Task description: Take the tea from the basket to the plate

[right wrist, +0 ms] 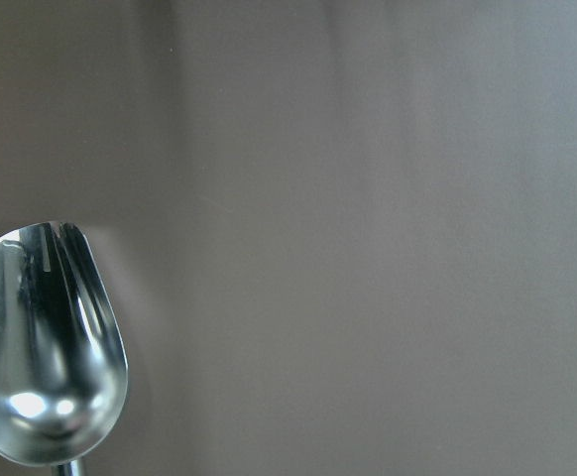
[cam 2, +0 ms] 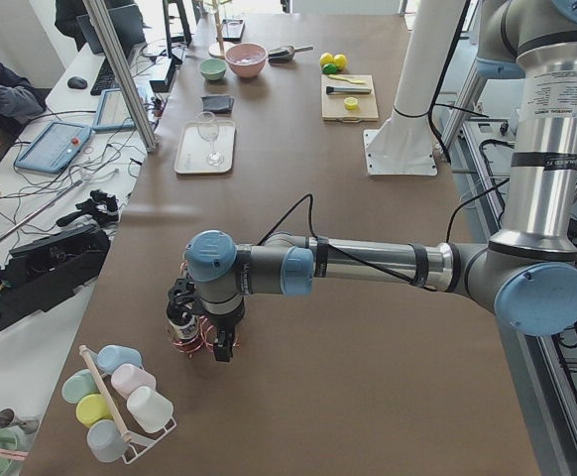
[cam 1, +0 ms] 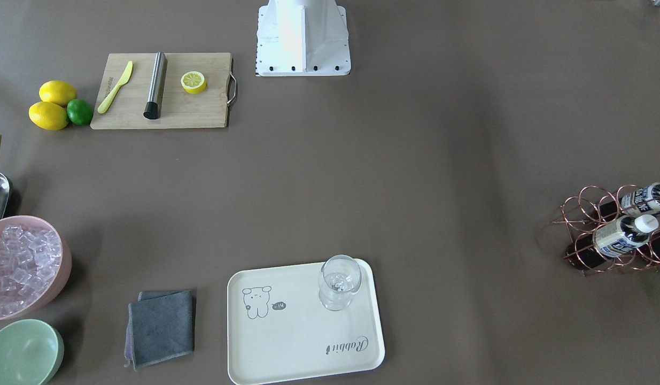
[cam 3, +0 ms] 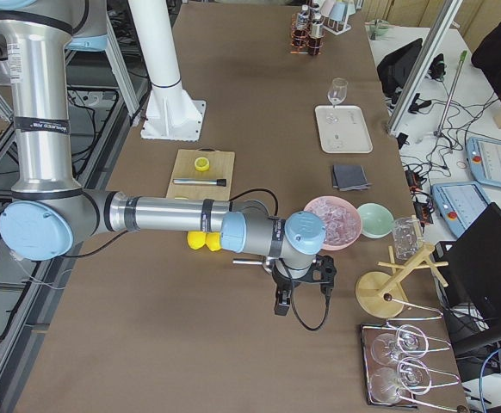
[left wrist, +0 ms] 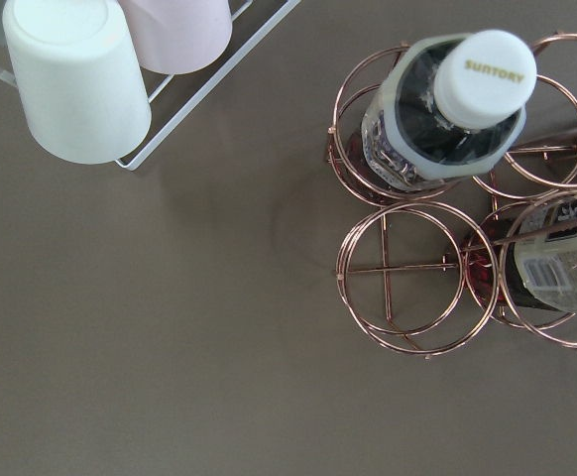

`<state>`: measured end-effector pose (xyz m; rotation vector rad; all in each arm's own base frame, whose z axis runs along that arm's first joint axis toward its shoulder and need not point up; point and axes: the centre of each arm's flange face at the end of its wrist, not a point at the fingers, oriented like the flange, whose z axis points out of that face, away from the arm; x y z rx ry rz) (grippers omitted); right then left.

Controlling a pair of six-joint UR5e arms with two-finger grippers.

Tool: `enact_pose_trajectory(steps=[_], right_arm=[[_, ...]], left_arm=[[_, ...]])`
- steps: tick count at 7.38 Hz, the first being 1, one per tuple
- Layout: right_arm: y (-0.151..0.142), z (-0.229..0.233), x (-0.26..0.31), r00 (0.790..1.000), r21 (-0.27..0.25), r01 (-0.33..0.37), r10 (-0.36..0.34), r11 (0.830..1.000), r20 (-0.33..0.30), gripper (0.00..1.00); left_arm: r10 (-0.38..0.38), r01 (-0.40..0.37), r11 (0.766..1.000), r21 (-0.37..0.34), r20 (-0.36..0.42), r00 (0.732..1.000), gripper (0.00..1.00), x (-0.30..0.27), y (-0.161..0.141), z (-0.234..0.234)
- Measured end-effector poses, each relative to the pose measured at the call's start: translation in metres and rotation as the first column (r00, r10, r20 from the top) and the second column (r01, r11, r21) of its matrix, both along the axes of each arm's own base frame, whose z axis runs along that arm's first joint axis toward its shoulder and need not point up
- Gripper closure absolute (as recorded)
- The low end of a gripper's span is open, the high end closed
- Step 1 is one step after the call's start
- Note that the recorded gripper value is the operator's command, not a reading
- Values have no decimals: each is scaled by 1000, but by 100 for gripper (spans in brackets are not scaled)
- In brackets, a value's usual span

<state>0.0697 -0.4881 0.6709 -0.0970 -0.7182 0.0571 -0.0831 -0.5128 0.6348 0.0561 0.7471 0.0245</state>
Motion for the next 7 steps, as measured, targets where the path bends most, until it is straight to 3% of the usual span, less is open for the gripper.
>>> enact_pose_trajectory(steps=[7], right_arm=[[0,0,0,1000,0,-1,1,1000,1,0]], left_arm=[[3,-3,999,-37,0,1000,2,-2,4,-1]])
